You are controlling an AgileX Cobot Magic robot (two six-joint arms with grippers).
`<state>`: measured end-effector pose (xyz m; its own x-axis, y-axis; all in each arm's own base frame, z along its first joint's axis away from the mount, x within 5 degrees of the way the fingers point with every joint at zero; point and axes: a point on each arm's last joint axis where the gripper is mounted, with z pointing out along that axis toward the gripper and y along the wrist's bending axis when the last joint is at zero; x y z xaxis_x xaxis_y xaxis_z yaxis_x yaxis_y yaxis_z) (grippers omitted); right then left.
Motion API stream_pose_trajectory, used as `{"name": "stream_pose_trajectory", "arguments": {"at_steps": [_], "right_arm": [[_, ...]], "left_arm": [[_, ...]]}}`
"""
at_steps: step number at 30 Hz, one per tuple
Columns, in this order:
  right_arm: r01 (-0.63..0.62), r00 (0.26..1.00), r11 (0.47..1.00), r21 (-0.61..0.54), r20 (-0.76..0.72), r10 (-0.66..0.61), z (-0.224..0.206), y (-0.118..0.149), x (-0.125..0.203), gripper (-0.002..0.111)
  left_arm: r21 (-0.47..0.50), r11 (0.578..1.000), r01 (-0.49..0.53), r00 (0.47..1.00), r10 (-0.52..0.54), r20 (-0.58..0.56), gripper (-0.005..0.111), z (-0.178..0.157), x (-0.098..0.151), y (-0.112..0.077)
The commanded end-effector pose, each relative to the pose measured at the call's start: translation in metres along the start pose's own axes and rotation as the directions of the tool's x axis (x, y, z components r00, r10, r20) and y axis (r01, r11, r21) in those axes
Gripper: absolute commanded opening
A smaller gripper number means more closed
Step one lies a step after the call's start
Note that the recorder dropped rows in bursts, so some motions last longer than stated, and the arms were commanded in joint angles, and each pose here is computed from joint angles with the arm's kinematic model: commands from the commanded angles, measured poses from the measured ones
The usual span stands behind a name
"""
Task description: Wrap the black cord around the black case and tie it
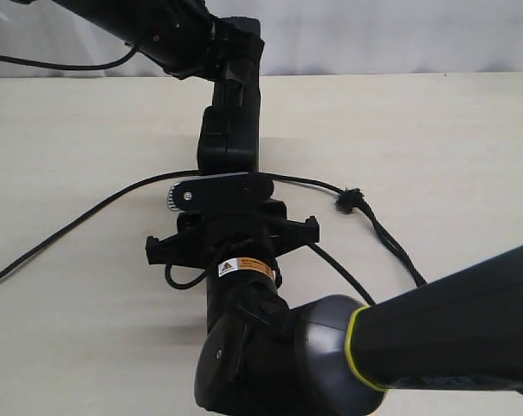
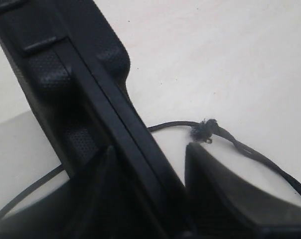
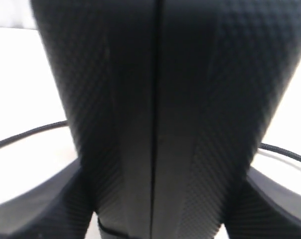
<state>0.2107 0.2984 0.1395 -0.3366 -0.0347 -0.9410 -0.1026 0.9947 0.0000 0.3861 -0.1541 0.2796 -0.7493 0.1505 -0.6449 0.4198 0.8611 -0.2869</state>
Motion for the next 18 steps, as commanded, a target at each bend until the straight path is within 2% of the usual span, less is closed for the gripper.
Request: {"name": "stream_pose_trajectory", "arguments": {"at_steps": [1, 4, 6, 13, 18], "right_arm": [[0.063, 0.998, 0.997, -0.037, -0.006, -0.064, -0.002, 0.003, -0.004, 0.076], [0.076, 0.997, 0.997, -0.017, -0.021, -0.076, -0.006, 0.0, -0.01, 0.089], [0.102, 0.994, 0.995, 0.006, -0.043, -0.102, -0.009, -0.003, -0.014, 0.093], [0.162, 0.973, 0.983, 0.088, -0.181, -0.144, -0.024, -0.019, -0.028, 0.094], [0.19, 0.964, 0.981, 0.046, -0.199, -0.177, -0.034, -0.022, -0.042, 0.094]], "left_arm": [[-0.011, 1.0, -0.016, 1.0, 0.016, -0.026, 0.04, 0.008, 0.004, 0.003], [-0.011, 1.0, -0.016, 1.0, 0.016, -0.026, 0.04, 0.008, 0.004, 0.003], [-0.011, 1.0, -0.016, 1.0, 0.016, -0.026, 0.04, 0.008, 0.004, 0.003], [-0.014, 1.0, -0.018, 1.0, 0.018, -0.021, 0.04, 0.008, 0.004, 0.003], [-0.014, 1.0, -0.018, 1.0, 0.018, -0.021, 0.04, 0.008, 0.004, 0.003]]}}
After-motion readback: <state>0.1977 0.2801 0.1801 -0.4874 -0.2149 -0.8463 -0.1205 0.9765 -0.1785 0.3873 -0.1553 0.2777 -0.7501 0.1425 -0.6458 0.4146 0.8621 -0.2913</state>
